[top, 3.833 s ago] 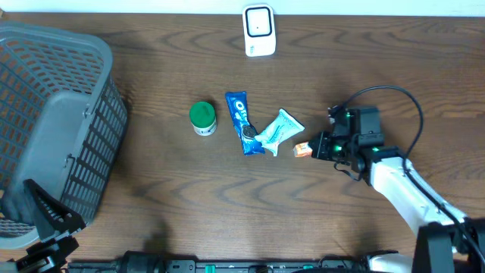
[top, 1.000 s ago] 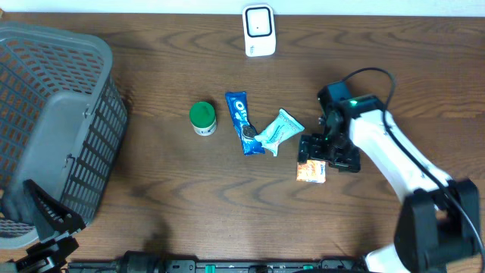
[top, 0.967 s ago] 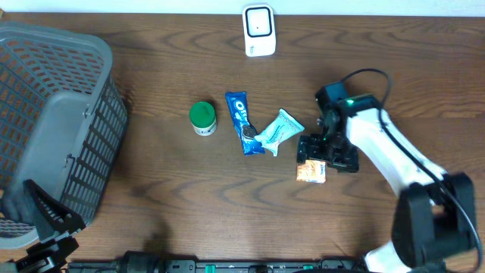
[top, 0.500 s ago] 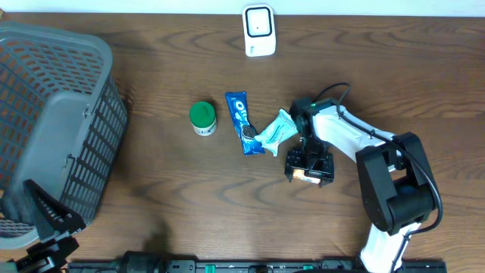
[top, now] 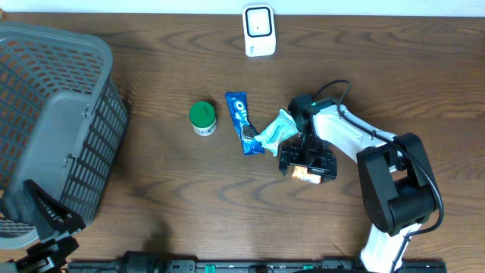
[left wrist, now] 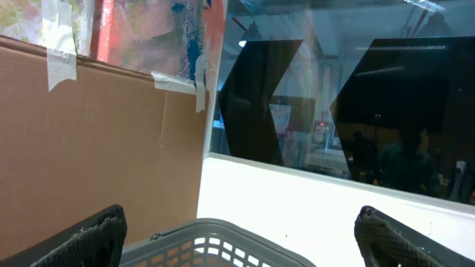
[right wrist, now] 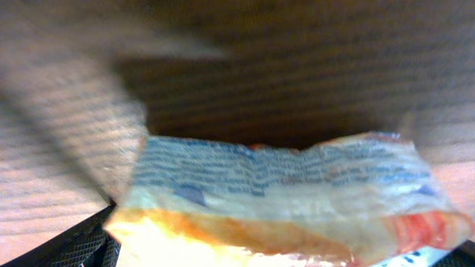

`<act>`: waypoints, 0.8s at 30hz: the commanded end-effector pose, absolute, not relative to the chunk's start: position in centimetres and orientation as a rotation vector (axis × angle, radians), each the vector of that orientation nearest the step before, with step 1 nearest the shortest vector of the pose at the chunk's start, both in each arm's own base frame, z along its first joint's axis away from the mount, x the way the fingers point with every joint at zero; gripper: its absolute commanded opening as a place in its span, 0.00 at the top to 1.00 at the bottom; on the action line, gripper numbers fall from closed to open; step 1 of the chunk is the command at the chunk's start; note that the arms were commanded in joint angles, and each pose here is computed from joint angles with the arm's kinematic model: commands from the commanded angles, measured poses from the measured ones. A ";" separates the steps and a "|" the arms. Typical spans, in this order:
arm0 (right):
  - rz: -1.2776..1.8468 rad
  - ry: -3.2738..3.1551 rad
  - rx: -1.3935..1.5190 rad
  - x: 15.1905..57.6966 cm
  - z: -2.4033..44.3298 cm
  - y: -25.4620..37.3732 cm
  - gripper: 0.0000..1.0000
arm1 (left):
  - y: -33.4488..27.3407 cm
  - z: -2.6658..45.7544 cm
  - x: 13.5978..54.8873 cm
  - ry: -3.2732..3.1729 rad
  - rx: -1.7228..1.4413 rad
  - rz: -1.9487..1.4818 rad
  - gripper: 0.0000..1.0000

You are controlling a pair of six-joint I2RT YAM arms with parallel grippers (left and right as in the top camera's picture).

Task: Scan the item barcode
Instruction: 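Grasp the orange box with the right gripper and lift it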

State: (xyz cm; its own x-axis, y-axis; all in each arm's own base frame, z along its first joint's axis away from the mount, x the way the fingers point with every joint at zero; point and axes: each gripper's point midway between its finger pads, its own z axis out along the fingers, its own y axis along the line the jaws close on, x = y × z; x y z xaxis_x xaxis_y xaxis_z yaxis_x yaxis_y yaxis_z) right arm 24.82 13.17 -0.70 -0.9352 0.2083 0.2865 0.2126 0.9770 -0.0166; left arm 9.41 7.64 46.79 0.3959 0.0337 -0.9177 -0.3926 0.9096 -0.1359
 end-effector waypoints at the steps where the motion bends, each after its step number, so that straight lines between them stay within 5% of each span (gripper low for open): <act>1: 0.240 -2.901 -0.349 26.1 -3.1 9.9 0.01 | 7.5 46.8 9.2 1.126 -0.351 0.267 0.02; 6: 0.242 -2.903 -0.315 26.2 -3.1 9.7 0.16 | 7.5 46.8 9.2 1.126 -0.351 0.267 0.02; 11: 0.245 -2.903 -0.313 26.2 -3.1 9.7 0.52 | 7.5 46.8 9.2 1.125 -0.351 0.267 0.02; 24: 0.088 -2.788 -0.157 25.4 0.5 11.7 0.58 | 7.5 47.7 8.8 1.085 -0.359 0.256 0.02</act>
